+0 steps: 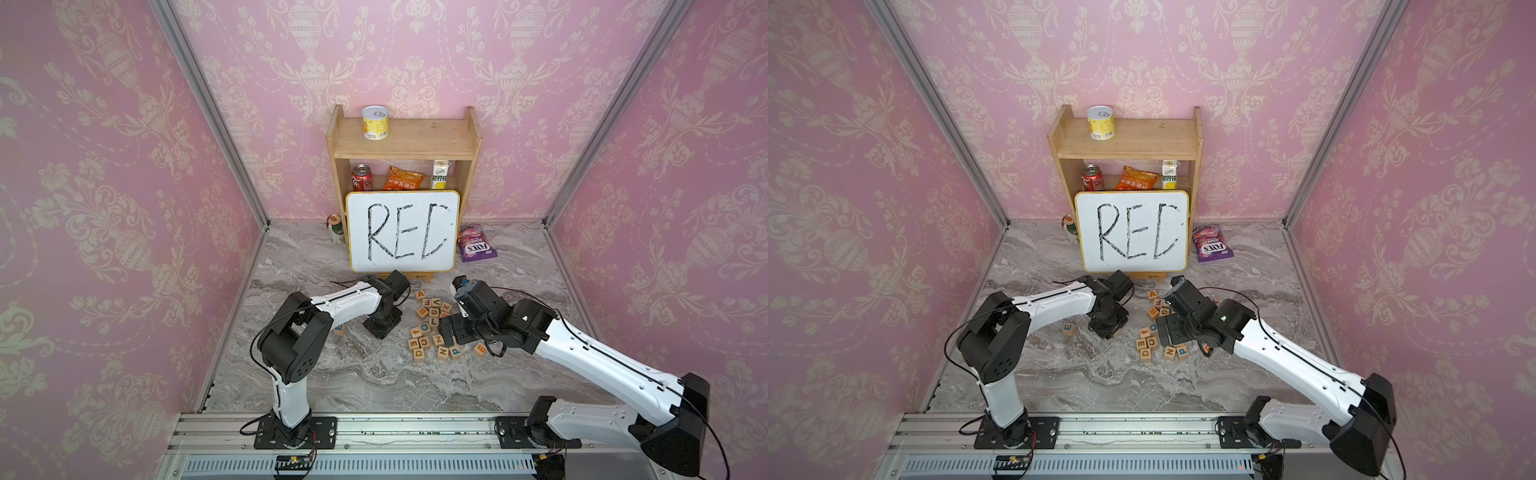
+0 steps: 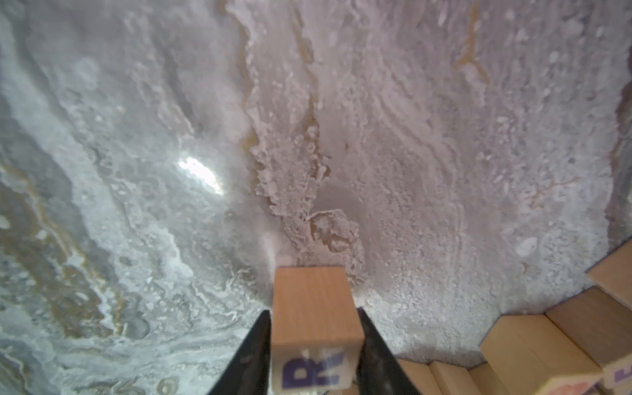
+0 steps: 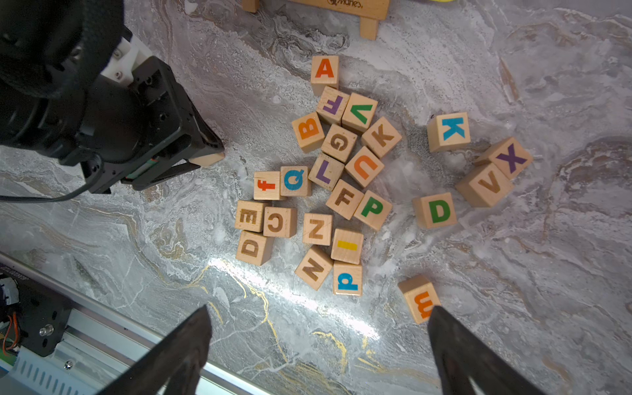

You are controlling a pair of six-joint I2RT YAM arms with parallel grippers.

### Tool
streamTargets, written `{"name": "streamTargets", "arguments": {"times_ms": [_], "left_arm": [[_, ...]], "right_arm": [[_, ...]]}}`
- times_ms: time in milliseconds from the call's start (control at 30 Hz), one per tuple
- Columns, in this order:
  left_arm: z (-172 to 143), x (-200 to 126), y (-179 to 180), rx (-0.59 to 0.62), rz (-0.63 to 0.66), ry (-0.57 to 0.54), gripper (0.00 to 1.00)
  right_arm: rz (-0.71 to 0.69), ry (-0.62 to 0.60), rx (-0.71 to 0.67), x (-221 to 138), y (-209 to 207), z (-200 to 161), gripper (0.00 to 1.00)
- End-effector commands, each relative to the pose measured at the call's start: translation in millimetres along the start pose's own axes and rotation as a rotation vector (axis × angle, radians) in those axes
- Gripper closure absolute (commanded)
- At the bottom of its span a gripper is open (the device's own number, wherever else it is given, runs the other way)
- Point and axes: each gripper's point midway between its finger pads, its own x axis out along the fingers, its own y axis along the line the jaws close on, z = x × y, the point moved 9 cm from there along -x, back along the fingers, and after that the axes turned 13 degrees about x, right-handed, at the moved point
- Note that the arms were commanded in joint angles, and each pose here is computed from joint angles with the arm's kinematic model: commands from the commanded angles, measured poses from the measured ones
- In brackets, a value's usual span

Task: Assemble the uppercase word "red" with letter blocks
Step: Place the letter block at the center of the board.

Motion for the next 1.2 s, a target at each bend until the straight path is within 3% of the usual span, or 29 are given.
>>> {"name": "streamTargets", "arguments": {"times_ms": [0, 100, 400, 833, 900, 1167], "left_arm": [[-2.3, 0.6, 5.2, 0.052, 0.049, 0.009, 0.73], [-0.9, -6.4, 6.1, 0.126, 0.078, -0.004, 0.82], [6.3, -26.5, 4.0, 0.45, 0.152, -0.031, 0.83], [6.1, -31.6, -5.5, 0.958, 0.102, 0.051, 0.9], [5.2, -33.6, -7.2, 1.042, 0.087, 0.056, 0.98], [1.6, -27.3, -10.2, 1.247, 0.041, 0.119, 1.0]], "right_arm": [[-0.011, 0.012, -0.01, 3.6, 0.0, -2.6, 0.0], [-0.01, 0.008, -0.012, 3.2, 0.1, -2.3, 0.0], [0.001, 0.007, -0.011, 1.9, -0.9, -4.2, 0.0], [0.019, 0.009, -0.006, -2.1, -3.3, -7.5, 0.0], [0.021, 0.011, -0.006, -2.5, -3.9, -8.5, 0.0], [0.025, 0.019, -0.008, -2.4, -5.9, -11.6, 0.0]]}}
